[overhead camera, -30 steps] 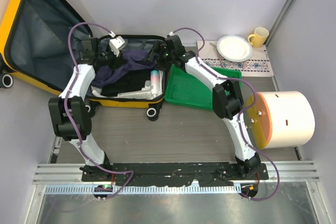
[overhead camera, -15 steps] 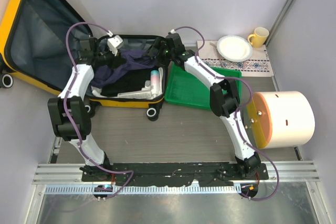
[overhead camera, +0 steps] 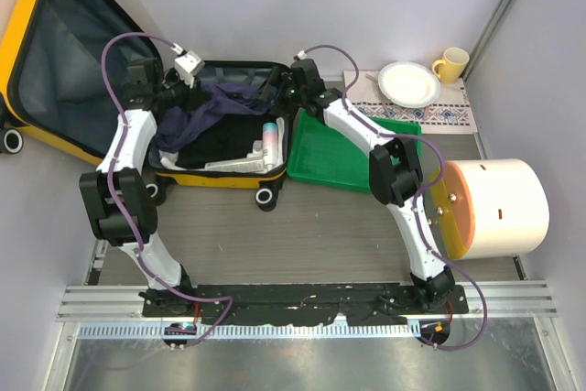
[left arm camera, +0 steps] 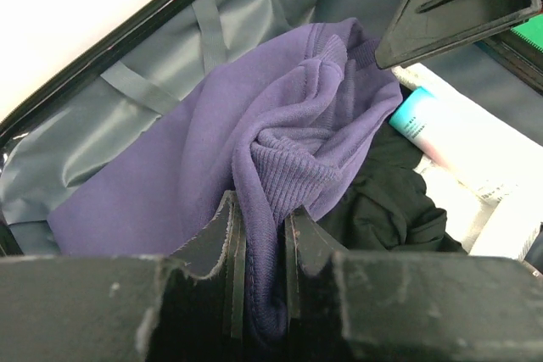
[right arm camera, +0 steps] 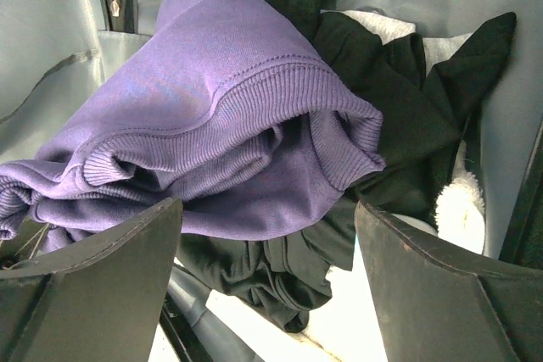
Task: Open, take out, and arrange the luggage
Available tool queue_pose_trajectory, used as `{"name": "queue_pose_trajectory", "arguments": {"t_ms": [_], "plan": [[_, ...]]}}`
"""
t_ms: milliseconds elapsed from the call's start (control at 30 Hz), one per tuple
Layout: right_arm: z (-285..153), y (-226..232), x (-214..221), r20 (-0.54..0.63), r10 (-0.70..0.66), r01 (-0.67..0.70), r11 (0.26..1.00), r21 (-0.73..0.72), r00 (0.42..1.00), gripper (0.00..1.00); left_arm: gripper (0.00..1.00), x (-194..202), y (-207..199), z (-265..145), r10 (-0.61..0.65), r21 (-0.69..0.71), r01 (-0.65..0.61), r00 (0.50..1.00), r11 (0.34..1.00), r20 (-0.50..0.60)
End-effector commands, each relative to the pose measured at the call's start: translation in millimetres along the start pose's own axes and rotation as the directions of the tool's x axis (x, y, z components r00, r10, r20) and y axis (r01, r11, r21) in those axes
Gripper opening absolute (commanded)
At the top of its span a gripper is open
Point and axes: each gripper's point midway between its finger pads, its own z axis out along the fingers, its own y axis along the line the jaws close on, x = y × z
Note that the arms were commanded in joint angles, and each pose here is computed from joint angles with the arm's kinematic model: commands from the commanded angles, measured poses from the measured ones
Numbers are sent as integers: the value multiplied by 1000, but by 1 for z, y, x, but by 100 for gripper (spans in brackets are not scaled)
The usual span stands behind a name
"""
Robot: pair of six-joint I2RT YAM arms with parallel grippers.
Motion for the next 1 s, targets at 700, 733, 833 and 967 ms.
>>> {"name": "queue_pose_trajectory", "arguments": {"t_ms": [700,733,833,967], "plan": [[4,-30,-2,22,-77,74,991,111,997,90,0,-35,26,-20,77,-83,-70,994,994,78],[3,-36,5,10,-79,77,989,129,997,91,0,-37,28,-20,82,-87,-75,993,993,83],[-3,-29,6,11,-100,97,987,124,995,91,0,-37,30,-18,78,-81,-72,993,994,83],[-6,-28,6,4,-111,110,986,123,994,90,0,-38,30,-19,87,-81,-80,993,993,85]]}}
